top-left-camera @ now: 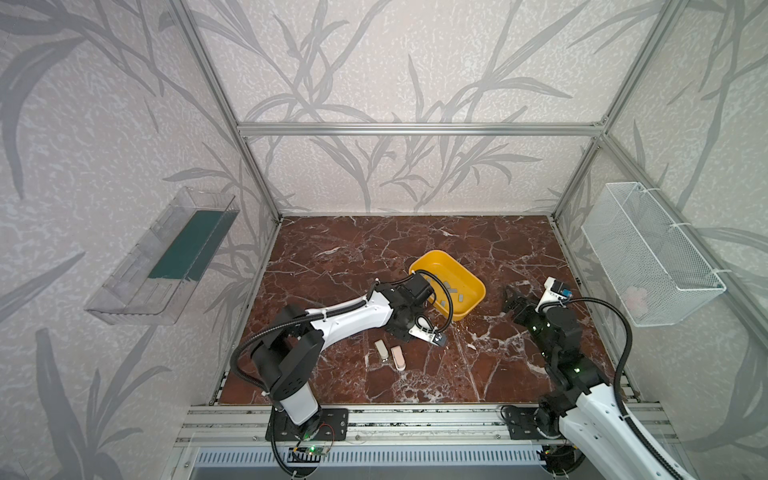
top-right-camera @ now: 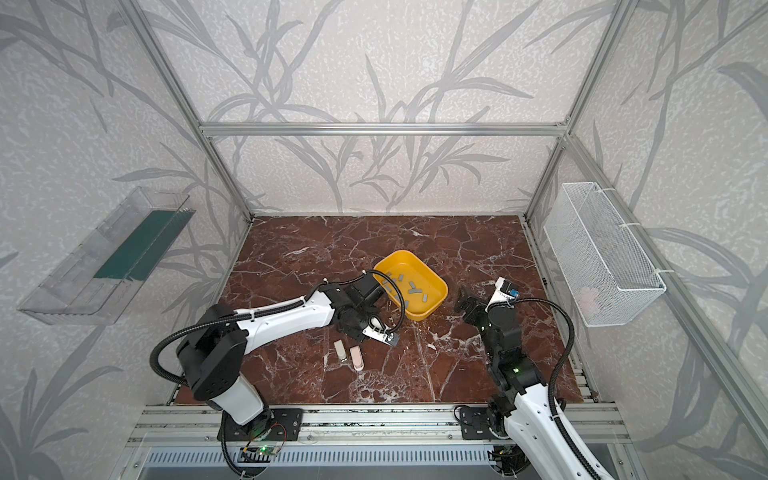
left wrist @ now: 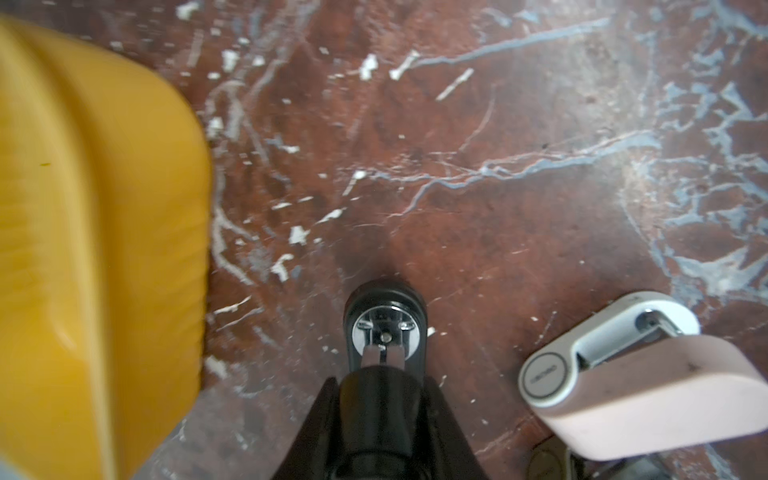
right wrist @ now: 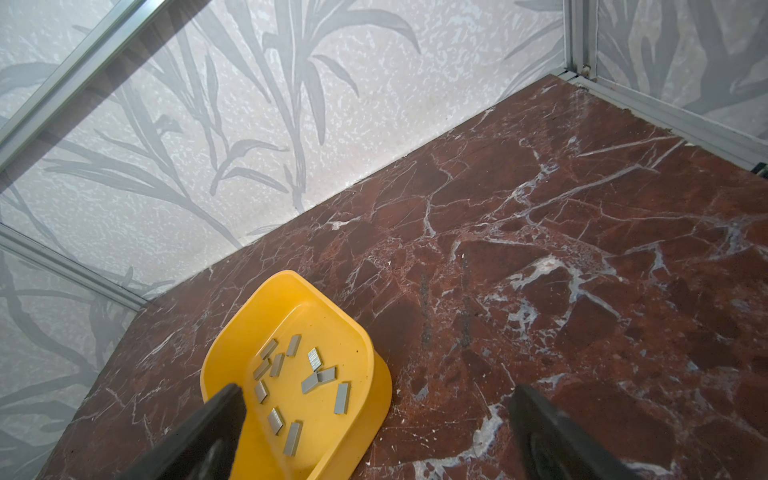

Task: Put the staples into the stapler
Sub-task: 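Grasp the black stapler's end with the left gripper and lift it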

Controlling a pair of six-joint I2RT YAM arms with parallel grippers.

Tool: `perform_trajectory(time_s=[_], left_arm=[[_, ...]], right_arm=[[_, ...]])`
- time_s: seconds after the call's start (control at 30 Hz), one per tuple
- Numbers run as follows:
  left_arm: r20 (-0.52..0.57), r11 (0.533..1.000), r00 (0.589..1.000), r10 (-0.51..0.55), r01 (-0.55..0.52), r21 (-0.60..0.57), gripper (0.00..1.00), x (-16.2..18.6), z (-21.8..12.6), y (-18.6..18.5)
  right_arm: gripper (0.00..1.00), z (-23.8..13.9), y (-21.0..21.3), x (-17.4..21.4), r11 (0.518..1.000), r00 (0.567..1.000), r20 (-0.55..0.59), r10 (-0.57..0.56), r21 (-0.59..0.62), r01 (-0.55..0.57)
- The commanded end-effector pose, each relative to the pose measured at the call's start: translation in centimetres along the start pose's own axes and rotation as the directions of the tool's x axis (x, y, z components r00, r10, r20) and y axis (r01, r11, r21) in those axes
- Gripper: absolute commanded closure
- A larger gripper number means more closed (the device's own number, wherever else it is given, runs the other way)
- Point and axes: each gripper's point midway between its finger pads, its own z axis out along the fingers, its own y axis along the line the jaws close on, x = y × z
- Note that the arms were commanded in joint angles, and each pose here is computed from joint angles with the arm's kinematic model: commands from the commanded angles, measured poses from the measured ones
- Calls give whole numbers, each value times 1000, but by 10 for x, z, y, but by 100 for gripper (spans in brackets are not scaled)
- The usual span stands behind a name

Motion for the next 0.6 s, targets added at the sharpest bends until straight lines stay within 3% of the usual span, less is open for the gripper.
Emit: perform_trajectory(time_s=[0.0, 0.1, 0.2, 0.27, 0.37, 0.57], left_arm=[[-7, 941, 998, -68, 62, -333, 100, 2, -46, 68], [-47, 863, 992, -118, 79, -500, 100, 14, -65, 97], [-32, 842, 979, -201, 156, -517, 100, 19, -73, 105], [3, 842, 961, -276, 243, -481, 100, 20, -76, 105], [76, 861, 948, -309, 313, -401, 100, 10, -84, 102], [186, 899, 946, -266, 314, -306, 100, -7, -103, 86]], right_arm=[[1, -1, 14, -6, 997, 1000, 23, 18, -73, -16], [1, 0, 40, -4, 980, 1000, -16, -21, -198, 18], [1, 1, 56, -1, 965, 998, -57, -40, -261, 24], [3, 3, 64, 1, 954, 996, -80, -48, -299, 22], [15, 4, 79, 4, 929, 992, -108, -64, -369, 20], [22, 6, 96, 7, 899, 986, -149, -77, -437, 4]])
